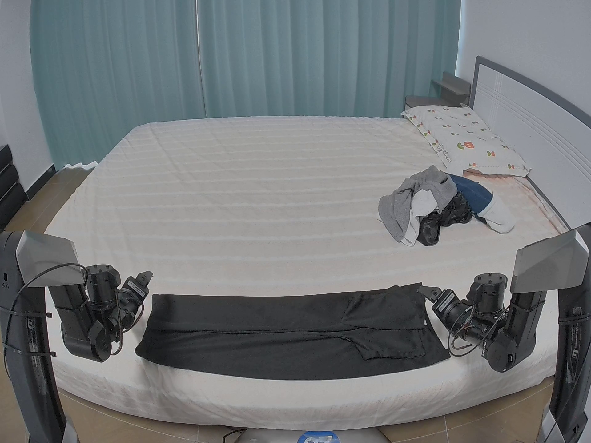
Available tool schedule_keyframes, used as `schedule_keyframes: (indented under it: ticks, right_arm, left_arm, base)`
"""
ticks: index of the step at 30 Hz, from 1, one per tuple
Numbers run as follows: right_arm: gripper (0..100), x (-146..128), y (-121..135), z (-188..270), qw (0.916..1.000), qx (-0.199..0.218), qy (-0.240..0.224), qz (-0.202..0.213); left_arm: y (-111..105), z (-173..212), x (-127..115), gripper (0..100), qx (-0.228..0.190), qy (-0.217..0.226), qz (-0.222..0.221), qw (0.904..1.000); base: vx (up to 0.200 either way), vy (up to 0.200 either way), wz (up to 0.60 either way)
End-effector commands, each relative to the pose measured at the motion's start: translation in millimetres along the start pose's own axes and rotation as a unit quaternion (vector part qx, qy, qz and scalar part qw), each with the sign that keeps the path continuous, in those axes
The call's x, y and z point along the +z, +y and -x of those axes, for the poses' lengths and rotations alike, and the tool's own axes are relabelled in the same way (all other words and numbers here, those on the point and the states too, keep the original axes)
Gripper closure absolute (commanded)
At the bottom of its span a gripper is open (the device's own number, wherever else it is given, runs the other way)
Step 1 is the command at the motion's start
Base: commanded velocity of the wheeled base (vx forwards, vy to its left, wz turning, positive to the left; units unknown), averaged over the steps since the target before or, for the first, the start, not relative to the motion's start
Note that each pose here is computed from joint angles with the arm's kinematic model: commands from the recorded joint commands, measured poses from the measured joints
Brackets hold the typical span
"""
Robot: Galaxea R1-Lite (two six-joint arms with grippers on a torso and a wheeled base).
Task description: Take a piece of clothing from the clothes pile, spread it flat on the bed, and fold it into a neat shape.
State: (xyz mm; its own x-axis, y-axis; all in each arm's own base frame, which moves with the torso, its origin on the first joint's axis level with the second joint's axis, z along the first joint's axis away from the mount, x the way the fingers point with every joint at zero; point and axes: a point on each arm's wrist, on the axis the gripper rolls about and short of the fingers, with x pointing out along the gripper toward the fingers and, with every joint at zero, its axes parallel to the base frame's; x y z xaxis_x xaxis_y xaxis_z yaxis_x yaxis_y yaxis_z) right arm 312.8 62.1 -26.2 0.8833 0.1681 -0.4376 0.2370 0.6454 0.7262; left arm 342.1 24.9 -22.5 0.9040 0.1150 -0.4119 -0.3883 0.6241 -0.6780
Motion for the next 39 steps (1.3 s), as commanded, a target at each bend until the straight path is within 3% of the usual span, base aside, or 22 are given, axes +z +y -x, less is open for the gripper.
schedule_keyframes:
  ticks: [1, 8, 15, 19, 36, 37, 39]
  right_arm:
    - [0, -1.8, 1.6, 1.3, 1.0000, 0.002, 0.004, -0.003]
    - [0, -8.8, 4.7, 8.2, 0.9999, 0.002, 0.016, 0.003]
    - [0, -13.3, 4.9, 9.3, 0.9997, 0.001, 0.023, 0.006]
    - [0, -15.2, 4.6, 9.3, 0.9996, -0.001, 0.026, 0.008]
    - [0, -15.0, 4.7, 9.7, 0.9996, -0.001, 0.026, 0.007]
    - [0, -14.9, 4.8, 9.7, 0.9997, 0.000, 0.025, 0.007]
    - [0, -14.9, 4.8, 9.7, 0.9997, 0.000, 0.025, 0.007]
  left_arm:
    - [-0.5, -8.4, -5.3, 0, -0.004, 0.005, -0.003, 1.0000]
    - [2.4, 0.5, -8.3, 0, -0.015, 0.054, -0.036, 0.9978]
    - [17.0, 2.8, -22.2, 0, 0.000, 0.085, -0.132, 0.9875]
    - [21.3, 3.3, -29.7, 0, 0.005, 0.099, -0.161, 0.9819]
    - [21.4, 14.4, -41.2, 0, 0.011, 0.122, -0.174, 0.9771]
    - [21.2, 15.3, -40.9, 100, 0.011, 0.122, -0.174, 0.9771]
    - [20.3, 16.7, -39.3, 100, 0.011, 0.119, -0.172, 0.9778]
  base:
    - [0.000, 0.000, 0.00]
    - [0.000, 0.000, 0.00]
    - [0.000, 0.000, 0.00]
    - [0.000, 0.000, 0.00]
    - [0.000, 0.000, 0.00]
    - [0.000, 0.000, 0.00]
    - [0.000, 0.000, 0.00]
